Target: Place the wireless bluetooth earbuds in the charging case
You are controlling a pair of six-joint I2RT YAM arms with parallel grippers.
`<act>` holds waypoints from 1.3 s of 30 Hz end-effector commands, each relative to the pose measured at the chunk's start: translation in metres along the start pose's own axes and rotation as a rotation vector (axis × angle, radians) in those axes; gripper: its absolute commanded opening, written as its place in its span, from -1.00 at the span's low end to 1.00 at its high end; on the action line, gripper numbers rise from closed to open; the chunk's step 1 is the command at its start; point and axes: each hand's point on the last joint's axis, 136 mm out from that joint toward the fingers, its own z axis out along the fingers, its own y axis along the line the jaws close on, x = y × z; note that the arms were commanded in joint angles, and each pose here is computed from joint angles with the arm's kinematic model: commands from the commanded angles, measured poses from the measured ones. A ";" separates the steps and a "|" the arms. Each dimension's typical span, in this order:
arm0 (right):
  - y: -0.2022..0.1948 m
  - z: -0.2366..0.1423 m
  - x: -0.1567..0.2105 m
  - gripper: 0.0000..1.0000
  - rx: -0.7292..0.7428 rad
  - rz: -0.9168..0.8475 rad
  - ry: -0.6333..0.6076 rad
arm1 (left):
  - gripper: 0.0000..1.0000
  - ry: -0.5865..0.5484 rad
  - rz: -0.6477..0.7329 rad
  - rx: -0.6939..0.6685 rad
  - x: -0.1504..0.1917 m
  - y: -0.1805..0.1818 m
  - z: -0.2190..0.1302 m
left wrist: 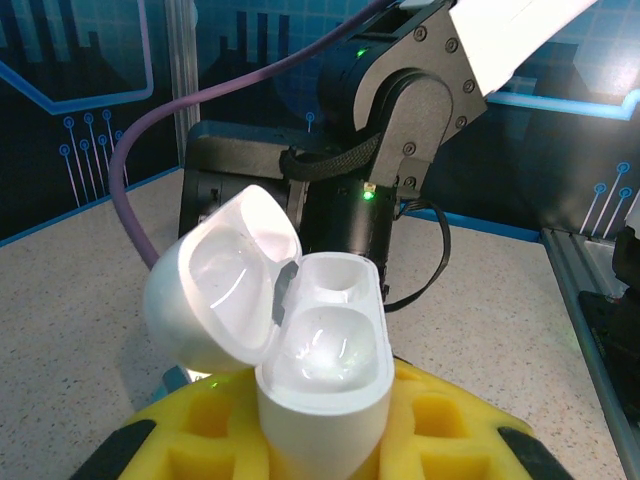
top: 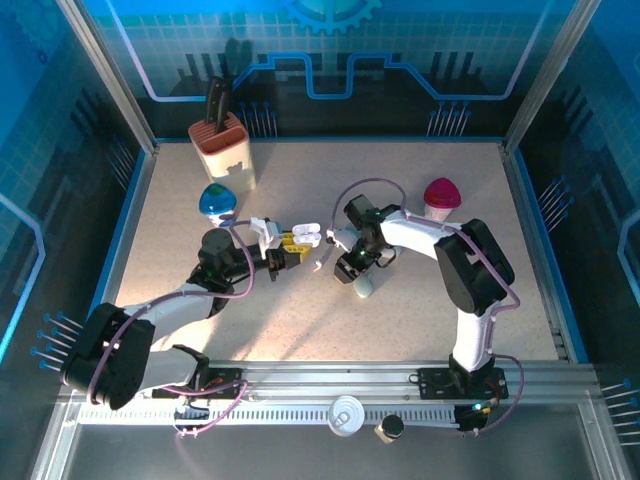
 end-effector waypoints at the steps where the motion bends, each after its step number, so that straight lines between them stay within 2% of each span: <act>1: 0.011 -0.013 -0.002 -0.03 -0.052 0.012 -0.032 | -0.85 -0.029 0.061 0.007 -0.016 -0.001 0.003; 8: -0.013 -0.006 0.014 -0.05 0.068 0.068 0.058 | -0.85 -0.028 0.059 0.009 -0.014 -0.002 0.003; 15: -0.012 -0.005 0.014 -0.10 0.066 0.097 0.065 | -0.84 -0.023 0.058 0.007 -0.012 -0.002 0.002; 28: -0.020 0.005 0.028 -0.42 0.105 0.099 0.151 | -0.84 -0.021 0.062 0.004 -0.010 -0.002 0.001; 34: -0.021 0.007 0.022 -0.63 0.108 0.107 0.134 | -0.83 -0.019 0.063 0.001 -0.009 -0.003 0.000; 39: -0.021 -0.001 0.014 -0.67 0.135 0.097 0.086 | -0.83 -0.013 0.062 -0.004 -0.007 -0.003 0.000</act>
